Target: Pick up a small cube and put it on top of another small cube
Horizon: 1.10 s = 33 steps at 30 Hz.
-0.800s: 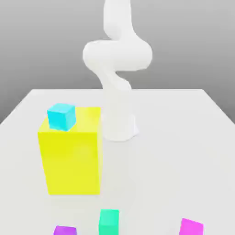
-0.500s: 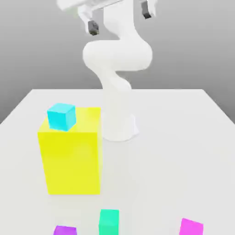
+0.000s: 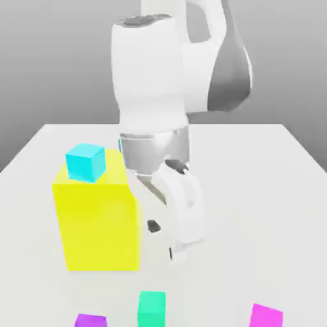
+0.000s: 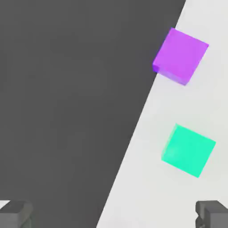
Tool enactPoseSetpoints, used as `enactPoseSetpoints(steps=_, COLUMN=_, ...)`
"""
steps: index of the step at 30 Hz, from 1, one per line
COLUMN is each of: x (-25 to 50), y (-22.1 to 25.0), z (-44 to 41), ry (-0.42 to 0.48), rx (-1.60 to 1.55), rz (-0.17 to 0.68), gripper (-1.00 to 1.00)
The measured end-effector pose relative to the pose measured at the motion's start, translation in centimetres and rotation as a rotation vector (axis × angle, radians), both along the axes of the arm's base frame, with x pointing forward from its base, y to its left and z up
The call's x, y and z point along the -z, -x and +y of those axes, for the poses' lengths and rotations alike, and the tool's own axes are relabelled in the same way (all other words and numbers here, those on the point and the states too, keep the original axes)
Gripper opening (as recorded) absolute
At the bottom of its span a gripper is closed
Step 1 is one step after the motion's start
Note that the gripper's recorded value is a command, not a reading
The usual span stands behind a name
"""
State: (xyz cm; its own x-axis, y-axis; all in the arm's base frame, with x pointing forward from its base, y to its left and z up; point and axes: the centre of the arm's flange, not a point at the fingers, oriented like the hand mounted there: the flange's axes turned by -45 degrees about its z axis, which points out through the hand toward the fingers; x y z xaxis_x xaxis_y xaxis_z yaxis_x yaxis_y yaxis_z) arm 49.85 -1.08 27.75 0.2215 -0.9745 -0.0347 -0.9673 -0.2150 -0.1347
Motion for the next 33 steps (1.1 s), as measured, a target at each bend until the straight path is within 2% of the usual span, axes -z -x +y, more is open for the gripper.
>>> enactPoseSetpoints(steps=5, x=7.8, y=1.7, z=-0.8, ry=0.037, rx=0.238, rz=0.116, gripper=0.0)
enactPoseSetpoints(steps=9, x=13.0, y=1.9, z=-0.9, ry=0.047, rx=0.27, rz=0.13, gripper=0.0)
enactPoseSetpoints(steps=10, x=14.3, y=2.0, z=-1.0, ry=0.047, rx=0.272, rz=0.131, gripper=-1.0)
enactPoseSetpoints(steps=15, x=14.2, y=1.9, z=-1.0, ry=0.046, rx=0.272, rz=0.128, gripper=-1.0)
enactPoseSetpoints(steps=16, x=15.0, y=2.7, z=-0.9, ry=0.076, rx=0.22, rz=0.206, gripper=-1.0)
enactPoseSetpoints(steps=18, x=13.7, y=2.1, z=-0.9, ry=0.055, rx=0.258, rz=0.148, gripper=-1.0)
enactPoseSetpoints(steps=20, x=11.4, y=1.9, z=-1.0, ry=0.05, rx=0.269, rz=0.133, gripper=-1.0)
enactPoseSetpoints(steps=23, x=8.7, y=1.7, z=0.0, ry=0.044, rx=0.272, rz=0.134, gripper=-1.0)
enactPoseSetpoints(steps=33, x=6.0, y=-1.0, z=11.1, ry=0.038, rx=0.269, rz=0.151, gripper=-1.0)
